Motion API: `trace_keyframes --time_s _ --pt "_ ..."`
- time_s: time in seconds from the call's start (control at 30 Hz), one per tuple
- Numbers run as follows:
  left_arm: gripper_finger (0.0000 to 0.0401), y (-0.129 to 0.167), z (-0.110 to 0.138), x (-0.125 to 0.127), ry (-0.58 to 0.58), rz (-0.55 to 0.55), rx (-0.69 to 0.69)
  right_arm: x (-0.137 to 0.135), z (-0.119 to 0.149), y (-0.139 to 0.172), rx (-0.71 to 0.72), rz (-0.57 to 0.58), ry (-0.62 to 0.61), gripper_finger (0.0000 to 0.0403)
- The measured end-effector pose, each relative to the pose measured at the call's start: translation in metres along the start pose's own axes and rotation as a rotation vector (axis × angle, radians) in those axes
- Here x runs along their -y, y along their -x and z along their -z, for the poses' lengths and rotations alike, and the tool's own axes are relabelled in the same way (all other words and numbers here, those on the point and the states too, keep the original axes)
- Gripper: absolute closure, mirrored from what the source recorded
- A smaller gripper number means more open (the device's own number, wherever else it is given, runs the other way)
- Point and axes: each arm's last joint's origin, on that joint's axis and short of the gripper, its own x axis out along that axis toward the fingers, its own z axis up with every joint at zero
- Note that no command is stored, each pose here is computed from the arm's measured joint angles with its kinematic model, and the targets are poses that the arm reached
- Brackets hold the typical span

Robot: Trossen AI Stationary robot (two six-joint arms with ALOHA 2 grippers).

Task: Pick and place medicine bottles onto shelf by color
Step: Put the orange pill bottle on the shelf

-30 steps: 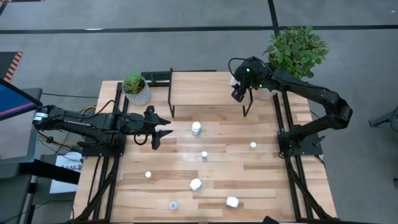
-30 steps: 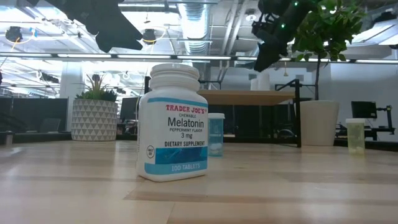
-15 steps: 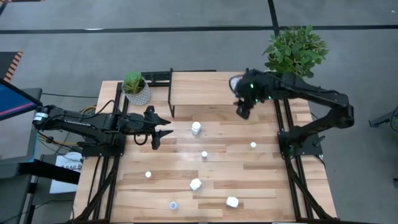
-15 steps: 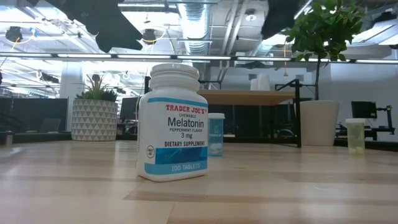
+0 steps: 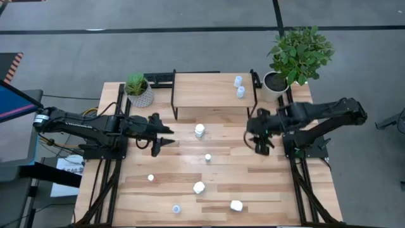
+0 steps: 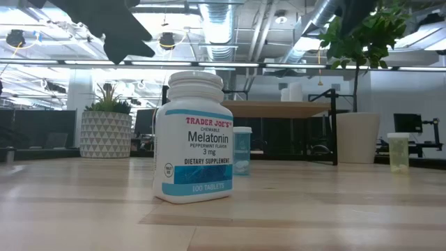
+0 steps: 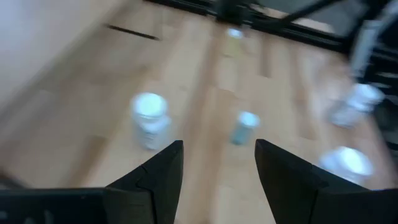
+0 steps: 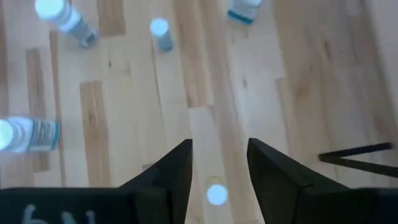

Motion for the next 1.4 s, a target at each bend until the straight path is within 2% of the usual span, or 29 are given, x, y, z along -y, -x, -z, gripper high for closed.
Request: trace_keyframes --time_s 0.2,0.37,0.5,0.7,0.8,0.9,1.1,1.4 --pt "0.0216 0.001 0.004 0.01 -0.029 0.153 -0.057 -0.02 0.03 -0.03 -0.091 0.047 0.008 0.0236" --pt "0.0216 0.004 0.02 0.017 0.016 0.229 -0.227 -0.033 0.048 -0.05 -0.144 0.049 0.001 0.0239" --pt "0.0216 0.009 0.035 0.024 0.05 0.252 -0.385 -0.04 0.052 -0.058 -0.108 0.018 0.006 0.0239" --pt "0.0216 0.02 0.051 0.046 0.076 0.438 -0.566 -0.042 0.05 -0.059 -0.084 0.003 0.001 0.0243" --pt "0.0216 0.026 0.057 0.056 0.133 0.47 -0.638 -0.042 0.05 -0.06 -0.082 0.003 -0.001 0.0245" --pt "0.0216 0.033 0.067 0.063 0.238 0.419 -0.744 -0.042 0.05 -0.06 -0.081 0.003 0.001 0.0246" --pt "0.0216 0.051 0.088 0.072 0.479 0.191 -0.93 -0.042 0.049 -0.06 -0.076 -0.001 0.006 0.0246" --pt "0.0216 0.06 0.113 0.095 0.768 -0.081 -0.976 -0.042 0.05 -0.06 -0.079 -0.001 0.046 0.025"
